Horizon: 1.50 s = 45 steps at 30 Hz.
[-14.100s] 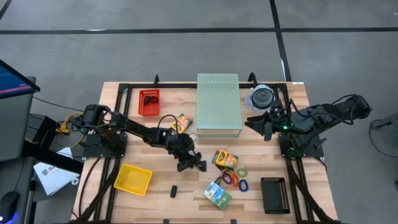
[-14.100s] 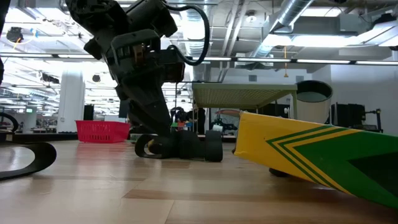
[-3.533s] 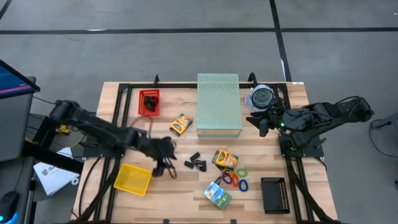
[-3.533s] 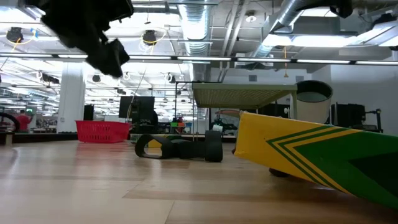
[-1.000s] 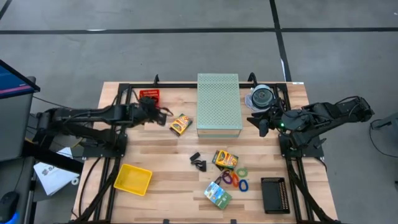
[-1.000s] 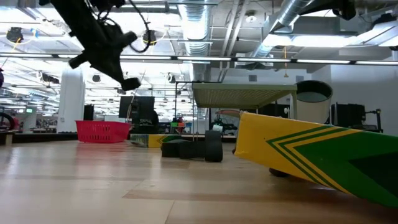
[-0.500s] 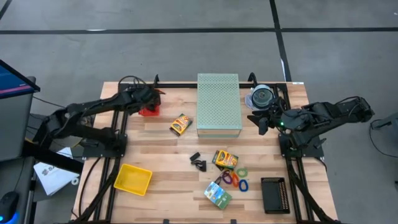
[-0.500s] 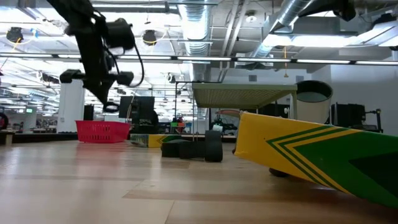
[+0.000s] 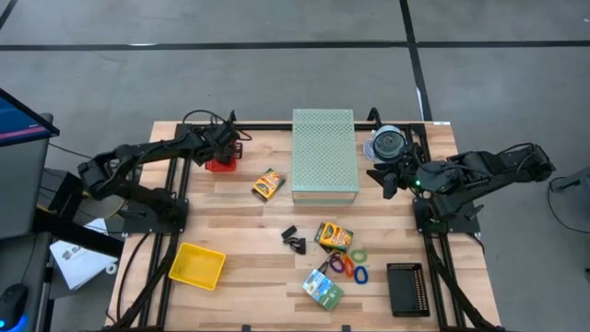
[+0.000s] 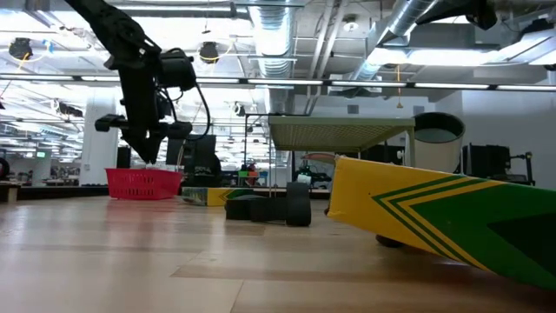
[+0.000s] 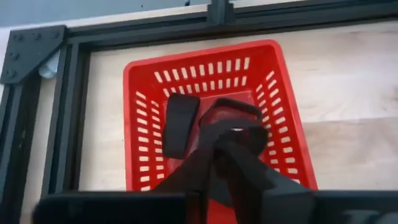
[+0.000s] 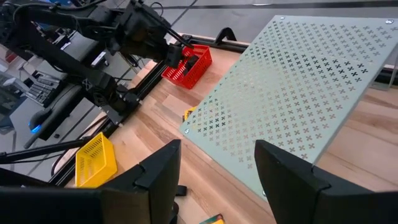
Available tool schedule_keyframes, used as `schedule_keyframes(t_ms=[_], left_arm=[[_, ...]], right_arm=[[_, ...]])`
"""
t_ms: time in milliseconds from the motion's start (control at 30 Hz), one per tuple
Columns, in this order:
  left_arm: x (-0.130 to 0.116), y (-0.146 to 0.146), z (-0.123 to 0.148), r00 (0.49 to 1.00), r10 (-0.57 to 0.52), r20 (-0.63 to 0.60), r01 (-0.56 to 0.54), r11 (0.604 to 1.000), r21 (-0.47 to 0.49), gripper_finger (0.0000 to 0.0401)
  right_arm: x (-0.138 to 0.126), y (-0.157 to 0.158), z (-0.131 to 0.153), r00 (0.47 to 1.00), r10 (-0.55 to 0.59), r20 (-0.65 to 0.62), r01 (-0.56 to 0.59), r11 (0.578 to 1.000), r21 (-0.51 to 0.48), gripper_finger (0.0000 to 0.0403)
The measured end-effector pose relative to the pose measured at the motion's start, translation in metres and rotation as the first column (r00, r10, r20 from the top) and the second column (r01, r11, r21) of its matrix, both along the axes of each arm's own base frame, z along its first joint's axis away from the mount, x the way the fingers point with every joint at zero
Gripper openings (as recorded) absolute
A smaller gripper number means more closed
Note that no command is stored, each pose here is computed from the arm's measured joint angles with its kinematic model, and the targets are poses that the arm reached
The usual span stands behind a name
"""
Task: Pick & Place Office Desk Supplies
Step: Put the black rubber band into the red bin
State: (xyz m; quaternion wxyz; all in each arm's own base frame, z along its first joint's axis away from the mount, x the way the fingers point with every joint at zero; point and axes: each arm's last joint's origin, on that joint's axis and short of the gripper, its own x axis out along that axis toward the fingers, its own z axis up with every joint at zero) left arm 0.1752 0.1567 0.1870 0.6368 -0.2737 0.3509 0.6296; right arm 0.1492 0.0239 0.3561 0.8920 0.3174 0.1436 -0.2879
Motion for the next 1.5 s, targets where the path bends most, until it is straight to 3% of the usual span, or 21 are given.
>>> schedule_keyframes(t_ms=[200, 267, 333, 400, 433, 567, 633, 833, 900, 1033, 1167, 1300, 1433, 1500], left_arm=[[-0.005, -0.003, 0.021, 0.996, -0.084, -0.035, 0.087, 0.991, 0.105, 0.0133], [-0.006, -0.005, 0.031, 0.981, -0.19, -0.037, 0.194, 0.972, 0.133, 0.0154], [-0.003, -0.009, 0.04, 0.929, -0.371, 0.009, 0.367, 0.921, 0.127, 0.017], [0.001, -0.015, 0.05, 0.821, -0.564, 0.087, 0.55, 0.823, 0.14, 0.0178], [0.003, -0.02, 0.054, 0.747, -0.656, 0.107, 0.64, 0.753, 0.155, 0.0179], [0.011, -0.05, 0.065, 0.355, -0.925, 0.138, 0.904, 0.377, 0.201, 0.0181], [0.018, -0.069, 0.069, 0.194, -0.969, 0.154, 0.945, 0.227, 0.234, 0.0181], [0.043, -0.127, 0.062, -0.1, -0.981, 0.168, 0.973, -0.061, 0.224, 0.0181], [0.054, -0.145, 0.056, -0.163, -0.967, 0.194, 0.969, -0.12, 0.216, 0.0183], [0.076, -0.171, 0.041, -0.19, -0.947, 0.26, 0.968, -0.136, 0.213, 0.02], [0.1, -0.186, 0.017, -0.145, -0.933, 0.328, 0.977, -0.083, 0.196, 0.0223], [0.116, -0.188, -0.016, -0.028, -0.914, 0.405, 0.996, 0.009, 0.089, 0.024], [0.127, -0.186, -0.037, 0.136, -0.877, 0.46, 0.985, 0.168, 0.028, 0.0241], [0.132, -0.187, -0.043, 0.167, -0.857, 0.488, 0.978, 0.207, 0.03, 0.0236]], right_arm=[[0.0, 0.0, 0.0, 1.0, -0.001, 0.0, 0.001, 1.0, 0.0, 0.0202], [0.0, 0.0, 0.0, 1.0, -0.001, 0.0, 0.001, 1.0, -0.001, 0.0202], [0.0, 0.0, 0.0, 1.0, -0.003, 0.001, 0.003, 1.0, -0.002, 0.0202], [0.0, 0.0, 0.0, 1.0, -0.004, 0.001, 0.004, 1.0, -0.002, 0.0202], [0.0, 0.0, 0.0, 1.0, -0.004, 0.001, 0.004, 1.0, -0.002, 0.0202], [0.0, 0.0, 0.0, 1.0, -0.003, 0.0, 0.003, 1.0, -0.002, 0.0202], [0.0, 0.0, 0.0, 1.0, -0.003, 0.0, 0.003, 1.0, -0.003, 0.0202], [0.0, 0.0, 0.0, 1.0, -0.003, 0.001, 0.003, 1.0, -0.002, 0.0202], [0.0, 0.0, 0.0, 1.0, -0.003, 0.001, 0.003, 1.0, -0.002, 0.0202], [0.0, 0.0, 0.0, 1.0, -0.002, 0.001, 0.002, 1.0, -0.002, 0.0202], [0.0, 0.0, 0.0, 1.0, 0.0, 0.001, 0.0, 1.0, -0.001, 0.0202], [0.0, 0.001, 0.0, 1.0, 0.011, 0.0, -0.011, 1.0, 0.006, 0.0202], [0.0, 0.001, 0.0, 1.0, 0.022, -0.003, -0.022, 1.0, 0.013, 0.0202], [0.0, 0.001, 0.0, 1.0, 0.025, -0.003, -0.025, 1.0, 0.015, 0.0202]])
